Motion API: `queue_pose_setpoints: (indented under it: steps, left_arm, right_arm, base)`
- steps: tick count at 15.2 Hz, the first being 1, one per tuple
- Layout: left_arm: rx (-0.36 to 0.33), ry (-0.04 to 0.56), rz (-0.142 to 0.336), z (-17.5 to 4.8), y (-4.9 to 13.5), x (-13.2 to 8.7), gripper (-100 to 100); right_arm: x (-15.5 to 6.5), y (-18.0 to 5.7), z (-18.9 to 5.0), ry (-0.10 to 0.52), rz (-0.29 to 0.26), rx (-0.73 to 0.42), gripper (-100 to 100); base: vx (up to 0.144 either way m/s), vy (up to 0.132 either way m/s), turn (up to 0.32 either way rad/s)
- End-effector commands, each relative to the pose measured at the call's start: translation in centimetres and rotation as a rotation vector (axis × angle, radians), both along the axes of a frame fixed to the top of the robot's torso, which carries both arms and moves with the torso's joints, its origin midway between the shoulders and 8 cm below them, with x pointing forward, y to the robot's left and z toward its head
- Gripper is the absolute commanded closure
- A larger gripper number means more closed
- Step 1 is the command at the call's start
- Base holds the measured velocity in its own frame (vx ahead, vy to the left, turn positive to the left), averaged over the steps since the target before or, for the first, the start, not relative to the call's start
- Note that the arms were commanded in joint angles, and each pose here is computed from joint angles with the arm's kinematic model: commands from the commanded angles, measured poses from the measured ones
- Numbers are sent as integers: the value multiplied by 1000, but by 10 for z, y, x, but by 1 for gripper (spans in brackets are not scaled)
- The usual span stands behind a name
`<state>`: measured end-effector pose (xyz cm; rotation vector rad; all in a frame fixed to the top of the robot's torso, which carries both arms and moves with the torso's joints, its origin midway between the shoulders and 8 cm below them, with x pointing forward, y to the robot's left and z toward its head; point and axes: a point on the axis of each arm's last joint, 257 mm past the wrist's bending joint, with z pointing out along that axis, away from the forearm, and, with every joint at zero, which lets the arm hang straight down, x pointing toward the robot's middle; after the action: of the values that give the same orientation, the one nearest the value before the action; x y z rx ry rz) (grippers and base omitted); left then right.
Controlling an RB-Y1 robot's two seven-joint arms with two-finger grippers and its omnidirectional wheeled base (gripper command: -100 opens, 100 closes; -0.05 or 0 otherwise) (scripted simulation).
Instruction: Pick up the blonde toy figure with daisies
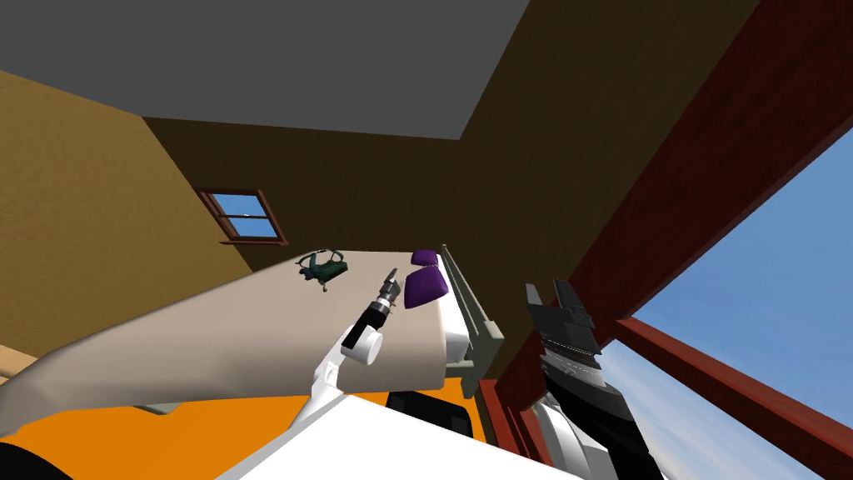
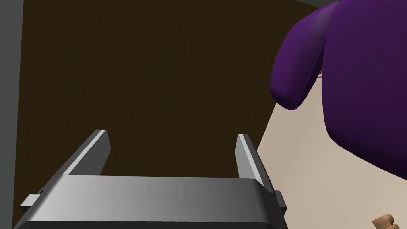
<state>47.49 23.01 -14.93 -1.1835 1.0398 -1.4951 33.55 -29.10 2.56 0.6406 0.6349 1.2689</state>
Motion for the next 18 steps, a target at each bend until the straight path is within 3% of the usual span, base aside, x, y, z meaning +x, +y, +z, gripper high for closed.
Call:
queue_pose_setpoints:
  steps: [1, 4, 9, 10, 11, 18]
  left_arm:
    - [-6, 40, 1, -16, 2, 6, -100]
    - [-15, 123, 7, -50, 5, 14, -100]
    - [-19, 211, 22, -88, 13, 19, -100]
    - [-20, 250, 30, -104, 17, 19, -100]
    - [-20, 254, 31, -107, 18, 19, -100]
    - [-19, 416, 79, -178, 41, 10, -100]
  right_arm:
    - [0, 0, 0, 0, 0, 0, 0]
    - [0, 0, 0, 0, 0, 0, 0]
    - [0, 0, 0, 0, 0, 0, 0]
    - [0, 0, 0, 0, 0, 0, 0]
    - [0, 0, 0, 0, 0, 0, 0]
    - [0, 0, 0, 0, 0, 0, 0]
  base:
    - [53, -55, 13]
    - [50, -48, 15]
    - [57, -34, 18]
    - [59, -31, 23]
    - [51, -31, 22]
    - [53, -13, 24]
